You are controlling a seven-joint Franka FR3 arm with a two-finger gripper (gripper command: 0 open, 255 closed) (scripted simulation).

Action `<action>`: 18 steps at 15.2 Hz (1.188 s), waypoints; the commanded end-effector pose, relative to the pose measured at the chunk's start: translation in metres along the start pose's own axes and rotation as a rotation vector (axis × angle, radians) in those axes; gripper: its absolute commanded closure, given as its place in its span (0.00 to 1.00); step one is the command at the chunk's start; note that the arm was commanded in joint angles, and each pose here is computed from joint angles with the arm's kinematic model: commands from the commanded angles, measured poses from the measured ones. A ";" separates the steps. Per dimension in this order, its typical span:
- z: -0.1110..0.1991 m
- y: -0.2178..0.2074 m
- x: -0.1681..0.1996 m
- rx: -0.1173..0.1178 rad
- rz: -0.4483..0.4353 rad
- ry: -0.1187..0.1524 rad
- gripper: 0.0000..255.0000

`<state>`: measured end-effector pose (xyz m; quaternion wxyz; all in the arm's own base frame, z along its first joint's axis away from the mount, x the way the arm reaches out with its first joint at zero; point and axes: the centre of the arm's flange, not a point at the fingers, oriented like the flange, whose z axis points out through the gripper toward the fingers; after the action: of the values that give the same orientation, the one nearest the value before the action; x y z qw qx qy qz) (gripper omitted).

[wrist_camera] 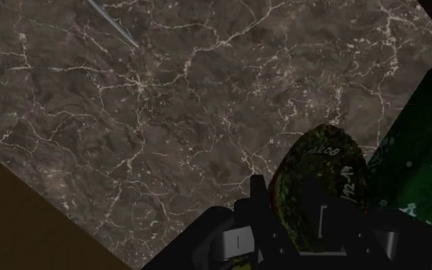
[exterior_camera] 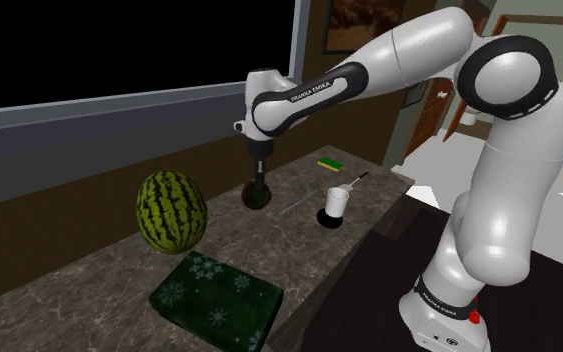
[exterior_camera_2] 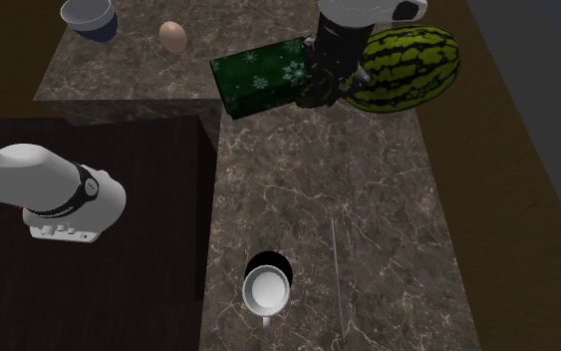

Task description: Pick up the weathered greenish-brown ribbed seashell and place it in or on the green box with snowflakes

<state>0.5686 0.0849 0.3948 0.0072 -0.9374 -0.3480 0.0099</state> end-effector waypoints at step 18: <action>-0.011 -0.240 0.068 -0.001 0.001 0.000 1.00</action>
<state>0.4687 0.2986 0.4086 0.0070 -0.9373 -0.3482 0.0097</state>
